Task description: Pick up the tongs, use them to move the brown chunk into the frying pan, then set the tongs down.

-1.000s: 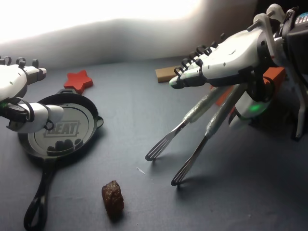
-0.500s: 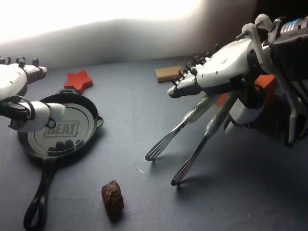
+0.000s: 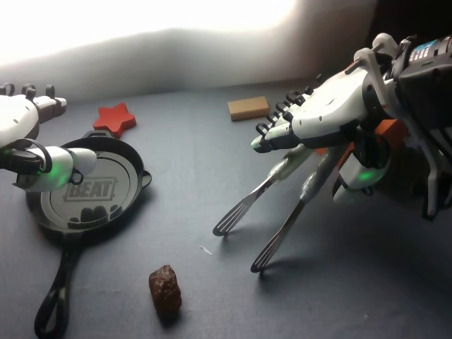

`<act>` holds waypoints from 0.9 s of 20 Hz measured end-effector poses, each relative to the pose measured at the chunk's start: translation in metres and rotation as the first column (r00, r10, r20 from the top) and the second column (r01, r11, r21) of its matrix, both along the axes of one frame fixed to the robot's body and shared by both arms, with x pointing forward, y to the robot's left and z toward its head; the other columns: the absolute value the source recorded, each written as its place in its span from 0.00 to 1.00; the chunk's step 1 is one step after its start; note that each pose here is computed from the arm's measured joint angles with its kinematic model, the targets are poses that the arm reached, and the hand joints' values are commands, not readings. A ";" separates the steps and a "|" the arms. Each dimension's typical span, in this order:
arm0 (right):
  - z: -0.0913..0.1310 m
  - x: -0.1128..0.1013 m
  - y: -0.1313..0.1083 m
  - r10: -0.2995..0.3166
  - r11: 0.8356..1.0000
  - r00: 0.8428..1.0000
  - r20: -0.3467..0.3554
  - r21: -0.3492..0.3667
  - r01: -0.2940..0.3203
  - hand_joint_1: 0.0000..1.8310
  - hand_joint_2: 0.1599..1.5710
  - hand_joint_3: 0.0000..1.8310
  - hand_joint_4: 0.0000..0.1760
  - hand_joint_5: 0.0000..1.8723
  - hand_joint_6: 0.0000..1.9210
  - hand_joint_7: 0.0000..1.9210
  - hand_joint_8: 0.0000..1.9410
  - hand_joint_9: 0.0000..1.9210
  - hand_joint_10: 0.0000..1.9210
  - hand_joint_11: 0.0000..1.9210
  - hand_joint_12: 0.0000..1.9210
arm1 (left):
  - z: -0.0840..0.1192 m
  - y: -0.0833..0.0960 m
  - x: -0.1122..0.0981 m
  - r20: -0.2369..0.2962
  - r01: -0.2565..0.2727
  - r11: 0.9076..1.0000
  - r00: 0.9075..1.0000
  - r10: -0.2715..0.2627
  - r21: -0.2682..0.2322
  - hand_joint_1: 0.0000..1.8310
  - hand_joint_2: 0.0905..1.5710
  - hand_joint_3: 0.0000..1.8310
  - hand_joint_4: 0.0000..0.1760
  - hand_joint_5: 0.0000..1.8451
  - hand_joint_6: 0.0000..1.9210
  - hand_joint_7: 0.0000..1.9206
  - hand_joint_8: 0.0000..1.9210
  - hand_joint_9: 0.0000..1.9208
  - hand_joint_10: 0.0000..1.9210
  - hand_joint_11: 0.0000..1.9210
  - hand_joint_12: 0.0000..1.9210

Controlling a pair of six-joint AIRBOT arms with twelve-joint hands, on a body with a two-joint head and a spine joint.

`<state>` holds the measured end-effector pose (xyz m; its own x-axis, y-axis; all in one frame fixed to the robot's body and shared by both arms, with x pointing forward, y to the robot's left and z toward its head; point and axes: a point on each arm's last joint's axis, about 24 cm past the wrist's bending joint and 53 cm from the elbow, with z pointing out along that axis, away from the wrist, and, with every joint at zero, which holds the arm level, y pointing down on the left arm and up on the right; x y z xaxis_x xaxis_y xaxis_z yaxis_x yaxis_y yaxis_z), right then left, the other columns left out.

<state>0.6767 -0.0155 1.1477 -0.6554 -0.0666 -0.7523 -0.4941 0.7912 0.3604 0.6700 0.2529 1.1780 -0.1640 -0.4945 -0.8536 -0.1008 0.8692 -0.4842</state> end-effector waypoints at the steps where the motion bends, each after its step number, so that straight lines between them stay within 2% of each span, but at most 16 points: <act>1: 0.000 0.000 0.000 0.000 1.000 1.000 0.001 0.001 0.000 0.63 0.61 0.01 0.00 0.01 0.00 0.01 0.00 0.00 0.00 0.00 0.00 | 0.000 0.000 0.000 -0.002 -0.001 1.000 1.000 0.001 -0.002 0.09 0.81 0.00 0.22 0.09 0.00 0.11 0.00 0.12 0.00 0.00 0.46; 4: 0.001 0.000 0.000 0.000 1.000 1.000 0.002 0.002 0.000 0.62 0.60 0.01 0.00 0.02 0.01 0.02 0.01 0.01 0.00 0.01 0.00 | -0.001 0.001 -0.002 -0.005 -0.016 1.000 1.000 0.015 -0.010 0.10 0.80 0.00 0.24 0.10 0.00 0.12 0.00 0.12 0.00 0.00 0.46; 7: -0.005 0.001 0.000 -0.004 1.000 1.000 -0.004 -0.002 0.004 0.59 0.61 0.01 0.00 0.02 0.01 0.03 0.01 0.02 0.01 0.01 0.01 | -0.001 0.003 -0.002 -0.002 -0.023 1.000 1.000 0.023 -0.009 0.10 0.81 0.00 0.22 0.11 0.00 0.13 0.00 0.13 0.00 0.00 0.47; 8: -0.007 0.001 -0.001 -0.005 1.000 1.000 -0.010 -0.007 0.005 0.59 0.62 0.01 0.00 0.03 0.00 0.04 0.00 0.03 0.01 0.00 0.08 | 0.000 0.004 -0.002 -0.001 -0.025 1.000 1.000 0.025 -0.009 0.10 0.81 0.00 0.20 0.11 0.00 0.13 0.00 0.13 0.00 0.00 0.48; 9: -0.007 0.002 -0.002 -0.007 1.000 1.000 -0.010 -0.007 0.007 0.59 0.62 0.01 0.00 0.03 0.00 0.04 0.00 0.03 0.01 0.00 0.08 | -0.001 0.004 -0.002 -0.001 -0.026 1.000 1.000 0.026 -0.009 0.10 0.81 0.00 0.20 0.11 0.00 0.13 0.00 0.13 0.00 0.00 0.48; 10: -0.006 0.003 -0.002 -0.008 1.000 1.000 -0.005 -0.005 0.008 0.58 0.63 0.01 0.00 0.03 0.00 0.05 0.00 0.04 0.01 0.00 0.12 | -0.001 0.004 -0.002 -0.001 -0.026 1.000 1.000 0.026 -0.009 0.10 0.81 0.00 0.18 0.11 0.00 0.13 0.00 0.12 0.00 0.00 0.47; 11: -0.006 0.004 -0.002 -0.010 1.000 1.000 -0.003 -0.003 0.010 0.59 0.65 0.02 0.00 0.05 0.01 0.07 0.00 0.05 0.01 0.00 0.21 | -0.001 0.004 -0.002 -0.001 -0.026 1.000 1.000 0.026 -0.009 0.09 0.81 0.00 0.22 0.10 0.00 0.13 0.00 0.12 0.00 0.00 0.47; 15: -0.005 0.004 0.000 -0.008 1.000 1.000 -0.003 -0.001 0.008 0.56 0.70 0.03 0.00 0.10 0.02 0.11 0.01 0.09 0.02 0.00 0.31 | -0.001 0.004 -0.002 -0.001 -0.026 1.000 1.000 0.026 -0.009 0.11 0.80 0.00 0.23 0.11 0.00 0.13 0.00 0.13 0.00 0.00 0.48; 18: -0.005 0.004 0.000 -0.009 1.000 1.000 -0.002 0.000 0.009 0.55 0.72 0.02 0.00 0.13 0.02 0.14 0.01 0.11 0.03 0.00 0.44 | -0.001 0.004 -0.002 -0.002 -0.026 1.000 1.000 0.026 -0.008 0.10 0.81 0.00 0.20 0.10 0.00 0.13 0.00 0.12 0.00 0.00 0.49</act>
